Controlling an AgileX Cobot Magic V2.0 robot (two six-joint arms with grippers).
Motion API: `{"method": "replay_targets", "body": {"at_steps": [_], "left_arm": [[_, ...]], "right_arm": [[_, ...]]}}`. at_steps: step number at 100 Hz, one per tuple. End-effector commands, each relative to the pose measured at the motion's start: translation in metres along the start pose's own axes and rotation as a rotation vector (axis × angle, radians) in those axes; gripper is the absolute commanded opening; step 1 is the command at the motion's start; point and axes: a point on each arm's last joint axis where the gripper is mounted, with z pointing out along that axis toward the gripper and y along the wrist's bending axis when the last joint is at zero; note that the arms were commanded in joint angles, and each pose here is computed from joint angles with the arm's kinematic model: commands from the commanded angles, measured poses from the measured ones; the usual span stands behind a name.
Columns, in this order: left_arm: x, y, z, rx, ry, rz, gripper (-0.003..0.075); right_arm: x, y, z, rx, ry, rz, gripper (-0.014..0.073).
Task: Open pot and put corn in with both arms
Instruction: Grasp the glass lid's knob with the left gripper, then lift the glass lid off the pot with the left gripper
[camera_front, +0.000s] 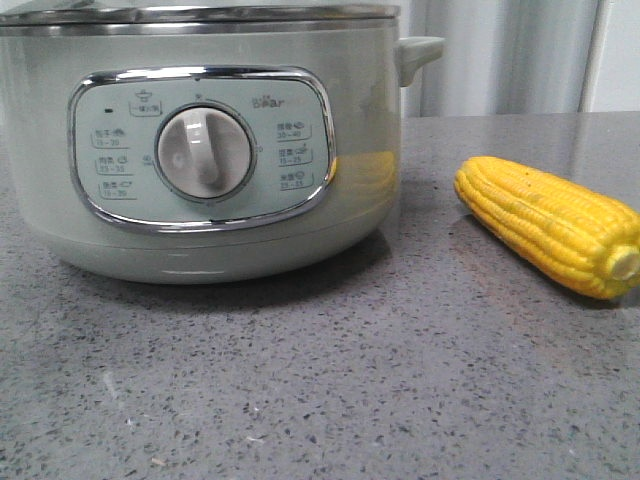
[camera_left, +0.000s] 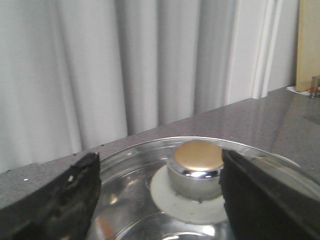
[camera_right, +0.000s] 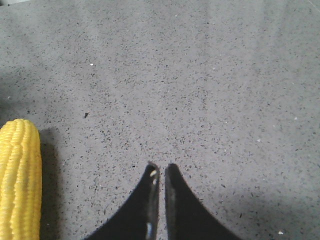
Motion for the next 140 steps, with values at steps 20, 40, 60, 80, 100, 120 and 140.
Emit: {"method": "replay_targets", "body": {"at_steps": [20,40,60,80,100,120,140], "left_arm": [[-0.004,-0.01,0.026,0.065,-0.131,-0.012,0.0452],[-0.005,-0.01,0.036,0.07,-0.13,-0.004,0.0452],[-0.006,-0.019,0.051,0.112,-0.126,0.022,0.0452],[0.0,-0.022,0.058,0.12,-0.102,0.021,0.0406],[0.001,-0.021,0.059,0.115,-0.096,0.013,0.0201],[0.001,-0.021,0.059,0.116,-0.1,0.013,-0.002],[-0.005,-0.022,0.058,0.124,-0.153,0.011,-0.002]], "right_arm": [[-0.016,0.0,-0.003,0.001,-0.089,-0.009,-0.0056],[-0.016,0.0,-0.003,0.001,-0.086,-0.009,-0.0056],[-0.015,0.0,-0.003,0.001,-0.082,-0.009,-0.0056],[-0.015,0.0,-0.003,0.001,-0.08,-0.009,-0.0056],[-0.015,0.0,-0.003,0.001,-0.079,-0.009,-0.0056],[-0.015,0.0,-0.003,0.001,-0.078,-0.009,-0.0056],[-0.015,0.0,-0.003,0.001,-0.078,-0.009,-0.0056]]}}
